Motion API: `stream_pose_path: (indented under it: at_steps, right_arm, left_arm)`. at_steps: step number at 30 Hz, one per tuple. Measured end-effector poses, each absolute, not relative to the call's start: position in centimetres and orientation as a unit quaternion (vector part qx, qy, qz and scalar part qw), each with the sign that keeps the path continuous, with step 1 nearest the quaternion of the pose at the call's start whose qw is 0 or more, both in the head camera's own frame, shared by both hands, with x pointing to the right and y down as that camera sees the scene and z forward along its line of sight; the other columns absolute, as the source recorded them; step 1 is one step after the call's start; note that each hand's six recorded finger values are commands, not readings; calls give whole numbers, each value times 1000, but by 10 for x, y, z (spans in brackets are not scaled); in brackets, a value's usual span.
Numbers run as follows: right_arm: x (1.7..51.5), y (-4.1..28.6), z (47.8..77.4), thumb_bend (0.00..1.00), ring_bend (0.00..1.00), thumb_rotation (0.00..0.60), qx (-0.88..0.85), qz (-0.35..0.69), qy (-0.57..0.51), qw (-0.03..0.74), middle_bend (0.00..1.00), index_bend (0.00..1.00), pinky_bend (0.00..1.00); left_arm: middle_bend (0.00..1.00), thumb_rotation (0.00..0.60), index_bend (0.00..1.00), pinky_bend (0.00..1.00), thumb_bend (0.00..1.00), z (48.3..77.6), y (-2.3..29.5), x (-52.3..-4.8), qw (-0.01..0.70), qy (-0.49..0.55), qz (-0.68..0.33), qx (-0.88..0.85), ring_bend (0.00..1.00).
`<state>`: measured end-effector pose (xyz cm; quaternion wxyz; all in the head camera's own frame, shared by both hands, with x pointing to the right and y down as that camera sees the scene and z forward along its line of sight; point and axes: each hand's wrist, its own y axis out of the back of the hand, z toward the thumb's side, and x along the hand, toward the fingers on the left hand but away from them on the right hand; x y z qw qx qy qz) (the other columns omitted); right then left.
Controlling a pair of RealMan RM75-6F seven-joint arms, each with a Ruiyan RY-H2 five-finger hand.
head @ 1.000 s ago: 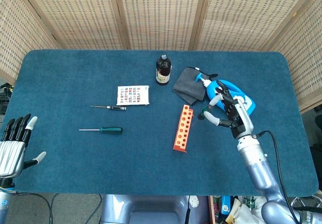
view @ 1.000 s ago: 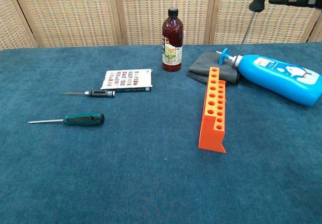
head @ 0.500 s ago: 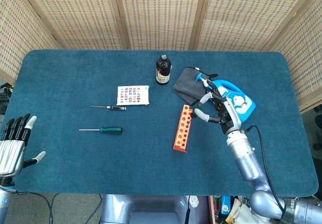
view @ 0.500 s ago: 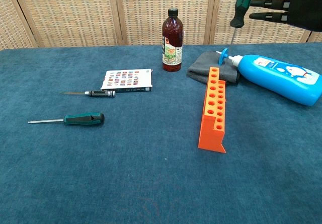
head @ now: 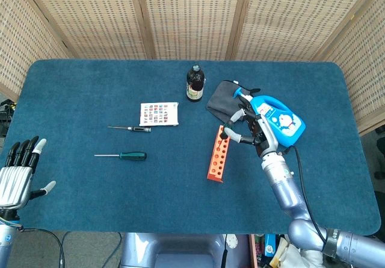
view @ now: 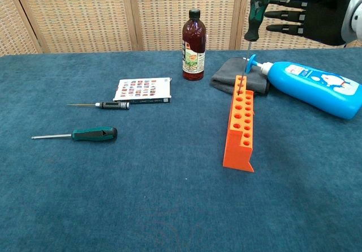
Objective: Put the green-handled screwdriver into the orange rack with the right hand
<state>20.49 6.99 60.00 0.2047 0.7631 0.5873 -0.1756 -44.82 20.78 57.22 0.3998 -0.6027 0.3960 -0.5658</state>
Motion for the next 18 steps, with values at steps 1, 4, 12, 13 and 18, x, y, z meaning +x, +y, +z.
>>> stream_pose_path:
  at_steps: [1,4,12,13,18]
  right_arm:
    - [205,70,601,228,0,600,763,-176,587,205,1,616,0]
    - [203,69,604,228,0,600,763,-177,587,208,0,616,0]
    - [203,67,607,228,0,600,761,-174,588,210,0,616,0]
    - [203,67,607,229,0,600,761,-174,589,210,1,616,0]
    - [205,67,609,229,0,600,760,-174,590,210,1,616,0]
  left_arm:
    - [0,600,0,0,0,572,208,-448,400,396,-566,-603,0]
    - [0,600,0,0,0,573,207,-449,399,397,-566,-603,0]
    - [0,600,0,0,0,573,207,-449,397,398,-566,-603,0]
    - [0,600,0,0,0,573,207,-449,397,398,-566,-603,0]
    - [0,600,0,0,0,573,207,-450,396,398,-567,-602,0]
